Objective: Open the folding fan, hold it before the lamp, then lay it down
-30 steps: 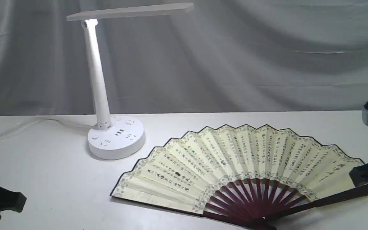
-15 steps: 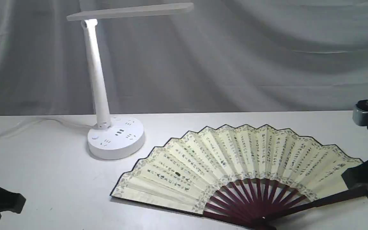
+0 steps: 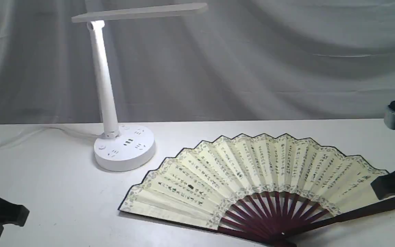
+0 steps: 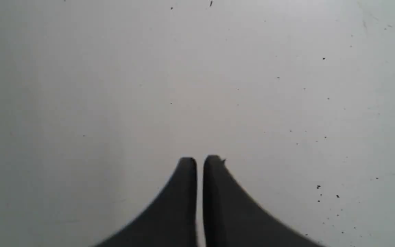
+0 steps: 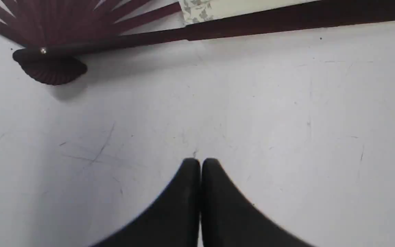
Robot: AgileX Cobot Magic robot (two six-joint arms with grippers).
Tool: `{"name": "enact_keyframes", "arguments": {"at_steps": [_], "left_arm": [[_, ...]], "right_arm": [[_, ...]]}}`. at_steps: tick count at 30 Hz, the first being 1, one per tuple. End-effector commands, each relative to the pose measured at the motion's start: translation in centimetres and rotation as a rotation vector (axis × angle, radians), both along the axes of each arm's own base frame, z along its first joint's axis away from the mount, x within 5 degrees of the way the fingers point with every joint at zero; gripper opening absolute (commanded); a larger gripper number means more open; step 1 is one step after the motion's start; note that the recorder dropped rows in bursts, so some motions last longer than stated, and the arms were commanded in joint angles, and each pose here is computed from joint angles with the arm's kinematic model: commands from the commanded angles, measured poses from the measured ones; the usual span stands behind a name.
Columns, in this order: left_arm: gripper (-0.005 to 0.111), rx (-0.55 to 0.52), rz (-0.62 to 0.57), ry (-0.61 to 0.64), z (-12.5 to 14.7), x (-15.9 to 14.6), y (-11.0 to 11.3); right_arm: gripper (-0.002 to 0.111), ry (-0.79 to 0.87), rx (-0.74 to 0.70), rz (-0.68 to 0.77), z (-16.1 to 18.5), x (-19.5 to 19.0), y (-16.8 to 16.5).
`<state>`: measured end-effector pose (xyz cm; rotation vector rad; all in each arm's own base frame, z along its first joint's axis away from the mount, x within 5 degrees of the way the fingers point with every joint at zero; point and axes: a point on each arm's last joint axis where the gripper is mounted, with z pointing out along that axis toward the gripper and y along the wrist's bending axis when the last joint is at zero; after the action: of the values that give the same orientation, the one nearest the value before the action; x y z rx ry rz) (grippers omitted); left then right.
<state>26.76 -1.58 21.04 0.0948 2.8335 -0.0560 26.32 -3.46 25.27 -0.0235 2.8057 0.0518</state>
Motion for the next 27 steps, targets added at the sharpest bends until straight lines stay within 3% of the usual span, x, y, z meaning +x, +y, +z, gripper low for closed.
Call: {"name": "enact_keyframes", "arguments": {"at_steps": [1,15,27], "left_arm": [[0.000,-0.015,-0.001,-0.023,0.5,-0.2,-0.2],[0.000,-0.029,-0.003,-0.298,7.4,-3.7,0.0],[0.000,-0.035,-0.008,-0.436,11.1,-7.5,0.2]], "right_arm": [[0.000,-0.009,0.012,0.020,0.7,-0.6,0.3],[0.000,-0.203,-0.128,-0.079,6.2,-4.6,-0.3],[0.000,-0.219,-0.113,-0.074,6.9,-6.5,0.2]]}}
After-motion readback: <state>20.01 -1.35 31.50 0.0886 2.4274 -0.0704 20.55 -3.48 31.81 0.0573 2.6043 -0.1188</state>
